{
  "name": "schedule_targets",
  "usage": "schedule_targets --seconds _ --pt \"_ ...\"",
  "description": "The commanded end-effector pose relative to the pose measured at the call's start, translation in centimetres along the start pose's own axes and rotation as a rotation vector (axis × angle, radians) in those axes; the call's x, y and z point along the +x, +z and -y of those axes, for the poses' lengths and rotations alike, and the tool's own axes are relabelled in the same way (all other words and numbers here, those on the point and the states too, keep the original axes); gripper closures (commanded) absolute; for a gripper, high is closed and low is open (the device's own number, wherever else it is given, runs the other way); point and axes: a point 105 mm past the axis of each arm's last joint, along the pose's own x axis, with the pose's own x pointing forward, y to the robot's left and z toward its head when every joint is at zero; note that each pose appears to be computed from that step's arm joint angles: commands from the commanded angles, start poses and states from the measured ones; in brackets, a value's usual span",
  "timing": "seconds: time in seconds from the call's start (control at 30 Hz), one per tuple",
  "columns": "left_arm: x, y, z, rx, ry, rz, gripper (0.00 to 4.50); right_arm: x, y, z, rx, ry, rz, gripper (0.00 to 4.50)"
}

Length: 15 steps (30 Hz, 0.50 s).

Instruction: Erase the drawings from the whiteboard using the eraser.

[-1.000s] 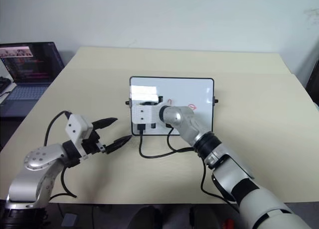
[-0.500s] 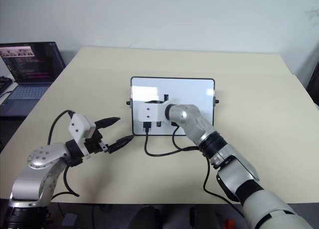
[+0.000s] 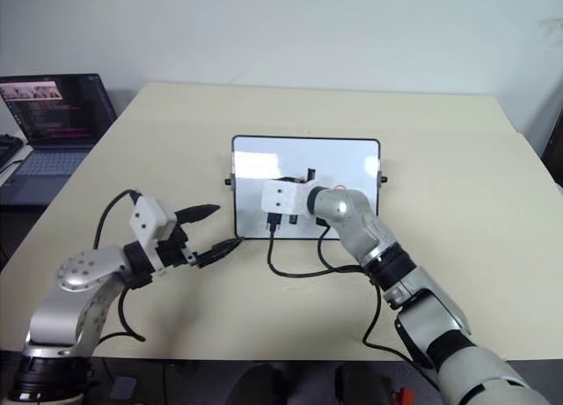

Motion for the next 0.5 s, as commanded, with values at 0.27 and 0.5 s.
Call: schedule_targets --seconds 0.27,0.5 --pt "0.5 0.6 0.3 0.022 -0.029 0.035 0.00 -8.3 6.7 2.7 0.514 -0.045 0.389 3.32" --pt "0.8 1.2 0.2 0.029 -0.050 0.048 0.00 -12.6 1.0 -1.7 0.656 -0.019 0.175 3.32"
